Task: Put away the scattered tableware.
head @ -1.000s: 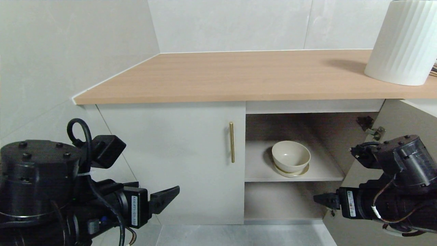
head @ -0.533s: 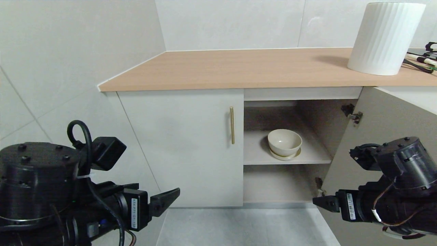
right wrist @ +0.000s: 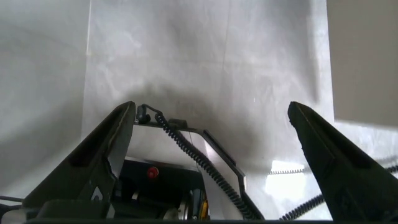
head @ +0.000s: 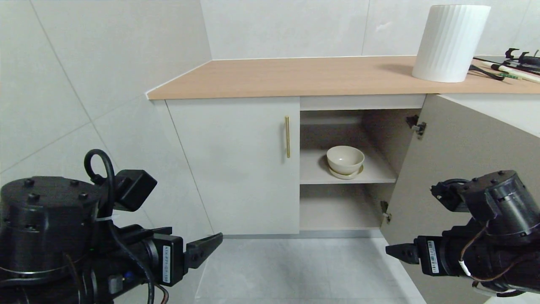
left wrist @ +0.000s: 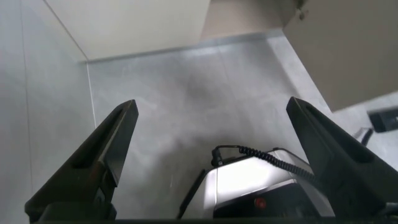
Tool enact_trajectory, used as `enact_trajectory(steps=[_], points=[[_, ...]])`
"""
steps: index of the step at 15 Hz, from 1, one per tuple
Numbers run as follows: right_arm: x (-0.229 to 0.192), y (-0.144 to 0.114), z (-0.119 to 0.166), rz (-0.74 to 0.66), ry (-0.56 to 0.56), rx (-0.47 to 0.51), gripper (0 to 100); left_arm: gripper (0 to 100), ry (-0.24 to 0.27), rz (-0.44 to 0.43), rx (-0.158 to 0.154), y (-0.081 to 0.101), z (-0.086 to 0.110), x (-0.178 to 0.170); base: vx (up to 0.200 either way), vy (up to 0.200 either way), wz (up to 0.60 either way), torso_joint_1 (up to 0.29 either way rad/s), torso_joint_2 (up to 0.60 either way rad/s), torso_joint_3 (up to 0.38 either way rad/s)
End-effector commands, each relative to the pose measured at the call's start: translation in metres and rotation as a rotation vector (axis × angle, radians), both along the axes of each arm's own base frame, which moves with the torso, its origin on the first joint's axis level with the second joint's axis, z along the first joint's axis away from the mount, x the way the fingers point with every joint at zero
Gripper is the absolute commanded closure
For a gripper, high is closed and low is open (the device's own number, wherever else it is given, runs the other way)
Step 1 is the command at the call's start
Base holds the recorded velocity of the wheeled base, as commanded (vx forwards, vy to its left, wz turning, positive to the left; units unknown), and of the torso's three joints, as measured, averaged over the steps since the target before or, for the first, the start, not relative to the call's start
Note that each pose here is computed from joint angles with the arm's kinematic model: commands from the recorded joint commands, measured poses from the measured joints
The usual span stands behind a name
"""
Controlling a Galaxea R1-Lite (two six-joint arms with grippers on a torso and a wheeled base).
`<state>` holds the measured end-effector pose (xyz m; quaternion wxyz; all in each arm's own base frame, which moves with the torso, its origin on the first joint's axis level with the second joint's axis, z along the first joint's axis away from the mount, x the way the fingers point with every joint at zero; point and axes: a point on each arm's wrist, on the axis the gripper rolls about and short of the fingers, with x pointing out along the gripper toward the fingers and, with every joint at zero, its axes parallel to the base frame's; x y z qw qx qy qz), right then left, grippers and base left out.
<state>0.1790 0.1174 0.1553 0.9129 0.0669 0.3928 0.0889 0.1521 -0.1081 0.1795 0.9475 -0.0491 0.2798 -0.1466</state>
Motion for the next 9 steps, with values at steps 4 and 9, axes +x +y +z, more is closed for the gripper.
enact_trajectory(steps=[4, 9], points=[[0.0008, 0.0007, -0.0011, 0.001, 0.004, -0.003, 0, 0, 0.004, -0.002, 0.005, -0.0004, -0.0014, 0.0002, -0.05, 0.0, 0.0, 0.002, 0.0, 0.002], [-0.0015, -0.0014, 0.0039, -0.004, -0.016, 0.007, 0, 0, 0.004, -0.001, 0.006, -0.0001, -0.0016, 0.0003, 0.0, 0.0, 0.0, 0.0, 0.0, 0.0]])
